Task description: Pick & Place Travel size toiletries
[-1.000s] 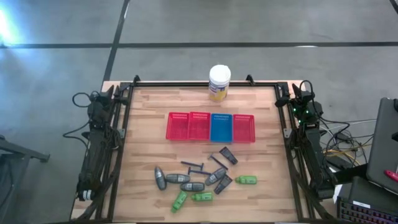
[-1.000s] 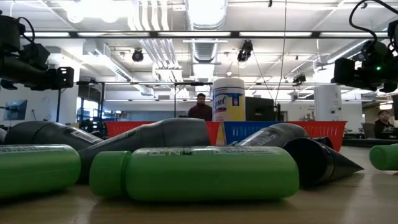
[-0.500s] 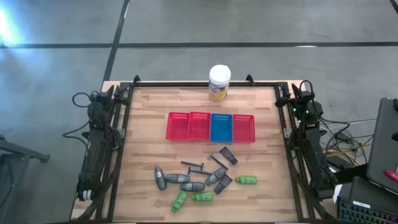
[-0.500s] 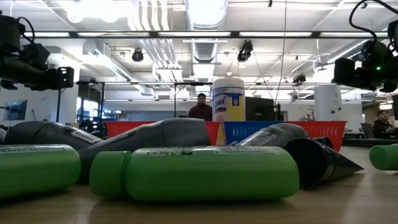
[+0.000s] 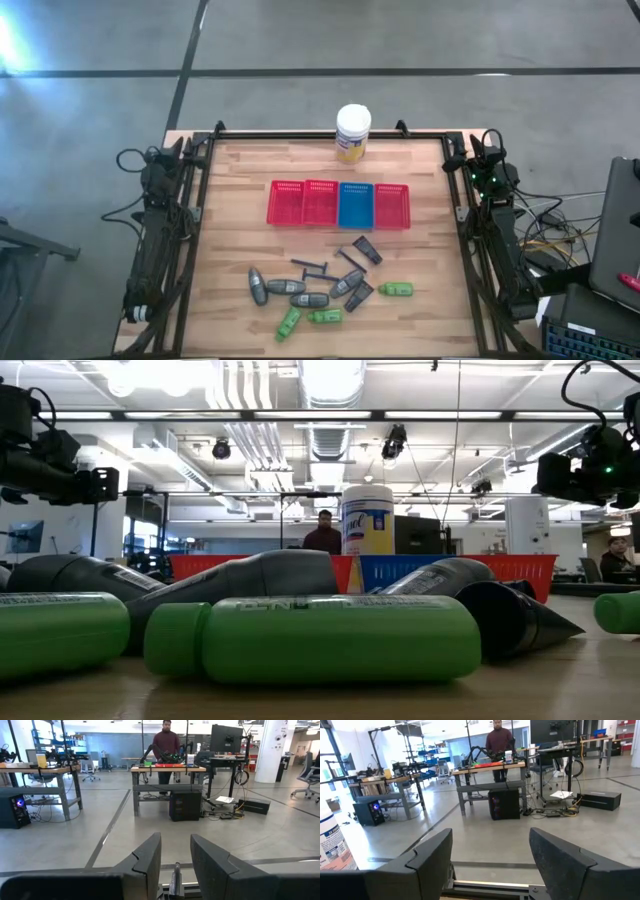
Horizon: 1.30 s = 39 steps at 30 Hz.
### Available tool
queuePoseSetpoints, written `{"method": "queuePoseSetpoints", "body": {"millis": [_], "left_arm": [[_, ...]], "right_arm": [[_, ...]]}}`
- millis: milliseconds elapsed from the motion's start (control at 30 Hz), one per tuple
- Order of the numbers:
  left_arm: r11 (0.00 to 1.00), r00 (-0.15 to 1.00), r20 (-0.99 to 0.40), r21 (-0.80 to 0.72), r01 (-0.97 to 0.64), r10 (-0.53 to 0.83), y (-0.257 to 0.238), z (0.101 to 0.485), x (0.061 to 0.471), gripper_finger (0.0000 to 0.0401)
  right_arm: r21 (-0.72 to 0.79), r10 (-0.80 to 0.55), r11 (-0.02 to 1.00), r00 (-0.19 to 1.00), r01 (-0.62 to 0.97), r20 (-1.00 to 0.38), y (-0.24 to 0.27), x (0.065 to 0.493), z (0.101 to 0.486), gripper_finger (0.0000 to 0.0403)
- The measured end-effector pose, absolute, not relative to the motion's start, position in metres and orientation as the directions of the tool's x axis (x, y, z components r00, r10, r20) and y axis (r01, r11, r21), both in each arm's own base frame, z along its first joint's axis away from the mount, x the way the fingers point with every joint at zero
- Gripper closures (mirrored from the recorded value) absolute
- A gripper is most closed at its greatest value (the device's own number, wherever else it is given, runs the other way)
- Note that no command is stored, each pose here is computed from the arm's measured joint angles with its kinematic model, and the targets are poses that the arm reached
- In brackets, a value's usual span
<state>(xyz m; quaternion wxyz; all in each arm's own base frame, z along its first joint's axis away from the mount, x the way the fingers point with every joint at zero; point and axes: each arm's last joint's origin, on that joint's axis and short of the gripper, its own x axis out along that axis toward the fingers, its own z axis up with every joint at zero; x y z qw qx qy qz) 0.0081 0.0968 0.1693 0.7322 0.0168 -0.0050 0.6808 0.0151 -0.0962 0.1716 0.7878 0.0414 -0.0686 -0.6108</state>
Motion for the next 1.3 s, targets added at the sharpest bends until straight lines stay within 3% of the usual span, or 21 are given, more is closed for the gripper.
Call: {"method": "queuePoseSetpoints", "body": {"millis": [967, 1300], "left_arm": [[0.072, 0.073, 0.030, 0.018, -0.997, 0.997, 0.0968, 0.1693, 0.0081, 0.0291], [0.073, 0.073, 0.030, 0.018, -0.997, 0.997, 0.0968, 0.1693, 0.0082, 0.0291]], "right_arm": [[0.149, -0.968, 0.251, 0.245, 0.957, 0.058, -0.0962, 0.0151, 0.1716, 0.0048], [0.149, -0.968, 0.251, 0.245, 0.957, 0.058, -0.0962, 0.0151, 0.1716, 0.0054]]}}
